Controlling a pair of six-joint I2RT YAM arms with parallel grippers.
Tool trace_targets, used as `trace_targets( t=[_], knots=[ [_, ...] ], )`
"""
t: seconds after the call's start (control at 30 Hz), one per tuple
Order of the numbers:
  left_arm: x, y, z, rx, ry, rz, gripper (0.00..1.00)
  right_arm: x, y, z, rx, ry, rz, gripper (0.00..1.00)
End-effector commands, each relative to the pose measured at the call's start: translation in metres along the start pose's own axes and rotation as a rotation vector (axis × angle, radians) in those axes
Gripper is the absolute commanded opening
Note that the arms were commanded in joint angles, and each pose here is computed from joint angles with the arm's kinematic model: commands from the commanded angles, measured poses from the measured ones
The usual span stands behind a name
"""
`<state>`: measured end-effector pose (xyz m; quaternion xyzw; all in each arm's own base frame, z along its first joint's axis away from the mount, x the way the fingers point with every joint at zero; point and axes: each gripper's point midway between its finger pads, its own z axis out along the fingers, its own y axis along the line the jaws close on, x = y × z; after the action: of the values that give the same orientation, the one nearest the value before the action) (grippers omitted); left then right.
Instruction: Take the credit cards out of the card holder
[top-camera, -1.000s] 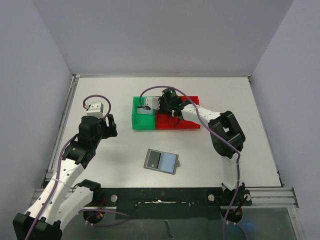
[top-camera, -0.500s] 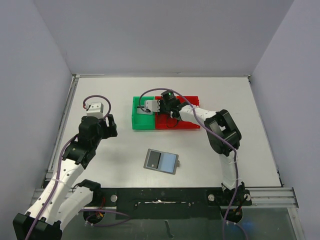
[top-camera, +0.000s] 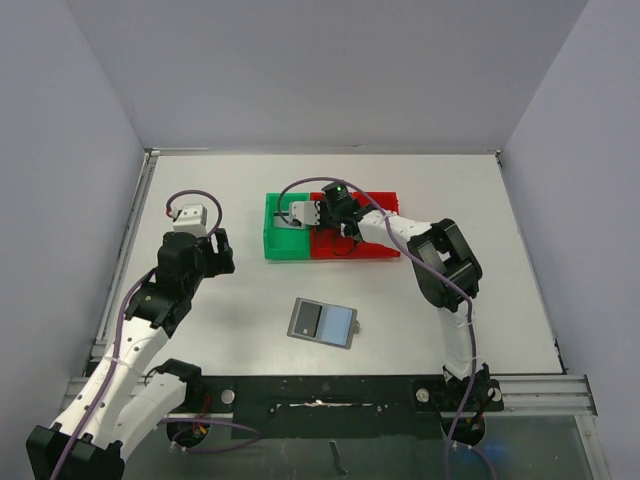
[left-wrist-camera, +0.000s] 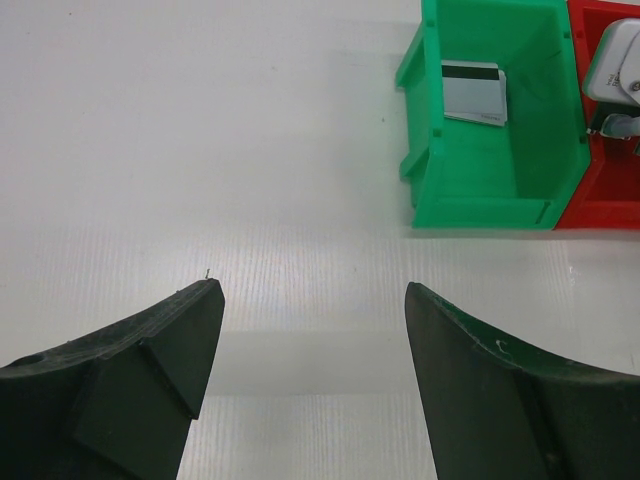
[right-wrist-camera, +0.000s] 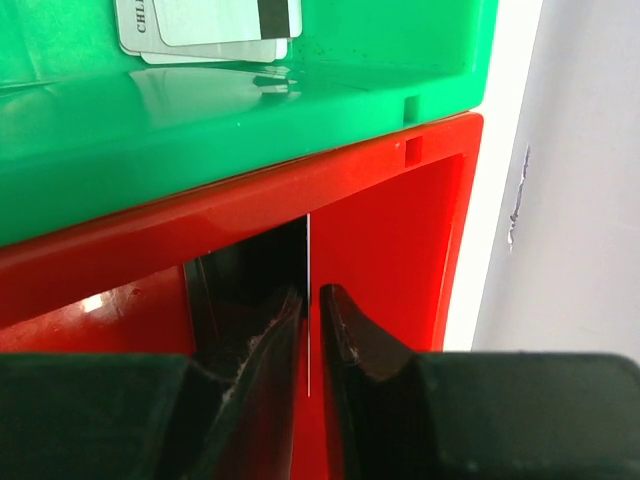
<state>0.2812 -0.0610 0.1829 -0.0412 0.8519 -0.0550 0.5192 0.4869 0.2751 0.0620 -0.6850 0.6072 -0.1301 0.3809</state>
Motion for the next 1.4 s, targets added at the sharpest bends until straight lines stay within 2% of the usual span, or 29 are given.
trace_targets(
  t=[0.0,0.2,0.47,0.67,0.93,1.0,1.13,1.2,1.23,1.3,1.37],
  knots=[
    [-0.017,-0.003,0.001,0.014,-0.058,0.0,0.73,0.0,-0.011,-0.006,0.041,-0.006,0.008,0.18],
    [-0.015,-0.003,0.002,0.013,-0.048,0.001,0.73,-0.002,-0.009,-0.009,0.04,-0.016,0.028,0.22],
    [-0.015,-0.006,0.002,0.026,-0.048,0.002,0.73,-0.016,-0.019,-0.024,0.063,-0.104,0.107,0.39],
    [-0.015,-0.006,0.002,0.03,-0.046,0.004,0.73,-0.018,-0.035,-0.035,0.081,-0.166,0.189,0.43],
    [-0.011,-0.009,0.005,0.042,-0.029,0.006,0.73,-0.044,-0.08,-0.089,0.188,-0.328,0.346,0.49],
    [-0.01,-0.009,0.005,0.045,-0.024,0.009,0.73,-0.048,-0.091,-0.114,0.249,-0.381,0.436,0.55],
    [-0.009,-0.01,0.006,0.047,-0.021,0.008,0.73,-0.05,-0.095,-0.163,0.287,-0.531,0.864,0.7],
    [-0.008,-0.011,0.007,0.051,-0.016,0.009,0.73,-0.054,-0.084,-0.183,0.172,-0.669,1.086,0.8],
    [-0.006,-0.012,0.008,0.055,-0.009,0.01,0.73,-0.053,-0.081,-0.192,0.124,-0.716,1.177,0.81],
    [-0.005,-0.014,0.009,0.063,0.001,0.012,0.73,-0.048,-0.069,-0.199,0.011,-0.722,1.372,0.81],
    [-0.003,-0.014,0.011,0.064,0.009,0.013,0.73,-0.044,-0.052,-0.199,-0.134,-0.664,1.546,0.82]
  ],
)
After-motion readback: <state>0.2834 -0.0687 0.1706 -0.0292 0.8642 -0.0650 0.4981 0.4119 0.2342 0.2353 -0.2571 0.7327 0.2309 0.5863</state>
